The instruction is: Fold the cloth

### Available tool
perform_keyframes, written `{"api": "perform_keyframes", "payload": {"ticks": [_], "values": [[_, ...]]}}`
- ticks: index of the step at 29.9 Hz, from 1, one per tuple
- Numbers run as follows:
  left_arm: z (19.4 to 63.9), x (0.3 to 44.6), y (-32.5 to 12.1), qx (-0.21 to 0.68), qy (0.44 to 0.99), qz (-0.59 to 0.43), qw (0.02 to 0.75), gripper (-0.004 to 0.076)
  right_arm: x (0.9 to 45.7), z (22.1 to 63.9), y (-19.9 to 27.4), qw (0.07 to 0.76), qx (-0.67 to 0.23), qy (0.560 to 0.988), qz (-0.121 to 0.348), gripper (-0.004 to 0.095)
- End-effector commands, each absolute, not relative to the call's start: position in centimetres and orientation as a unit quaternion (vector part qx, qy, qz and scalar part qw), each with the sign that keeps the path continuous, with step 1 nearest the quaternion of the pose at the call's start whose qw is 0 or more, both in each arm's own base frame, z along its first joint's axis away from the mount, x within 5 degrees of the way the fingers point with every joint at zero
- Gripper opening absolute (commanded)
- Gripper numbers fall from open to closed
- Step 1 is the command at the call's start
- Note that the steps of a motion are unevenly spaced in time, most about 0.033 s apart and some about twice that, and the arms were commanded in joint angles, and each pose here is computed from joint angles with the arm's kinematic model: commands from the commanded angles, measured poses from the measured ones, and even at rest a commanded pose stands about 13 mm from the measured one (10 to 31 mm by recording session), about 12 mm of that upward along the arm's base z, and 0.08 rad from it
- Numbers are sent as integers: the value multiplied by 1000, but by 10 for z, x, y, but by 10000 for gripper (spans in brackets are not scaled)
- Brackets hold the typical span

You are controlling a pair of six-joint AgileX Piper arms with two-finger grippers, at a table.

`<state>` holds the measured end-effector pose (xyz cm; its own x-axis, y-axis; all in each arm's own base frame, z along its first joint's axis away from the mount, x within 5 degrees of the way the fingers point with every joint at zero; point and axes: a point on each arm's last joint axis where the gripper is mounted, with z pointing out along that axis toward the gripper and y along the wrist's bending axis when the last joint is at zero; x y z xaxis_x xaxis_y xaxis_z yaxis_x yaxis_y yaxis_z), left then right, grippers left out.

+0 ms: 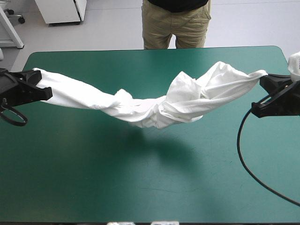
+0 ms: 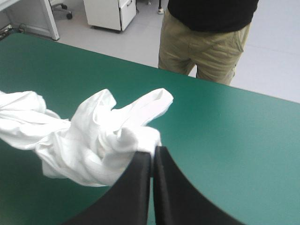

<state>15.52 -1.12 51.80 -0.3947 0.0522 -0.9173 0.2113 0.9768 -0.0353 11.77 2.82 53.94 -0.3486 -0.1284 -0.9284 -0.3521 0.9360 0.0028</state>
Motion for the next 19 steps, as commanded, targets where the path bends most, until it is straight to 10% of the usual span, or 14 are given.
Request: {"api": "perform_keyframes", "payload": {"ticks": [1,19], "values": [[518,175,-8,66,813,-71,575,-9,144,536,25,573,-137,803,93,-13],[419,325,7,54,894,-87,437,-9,309,444,4,437,-99,893,41,-13]]}}
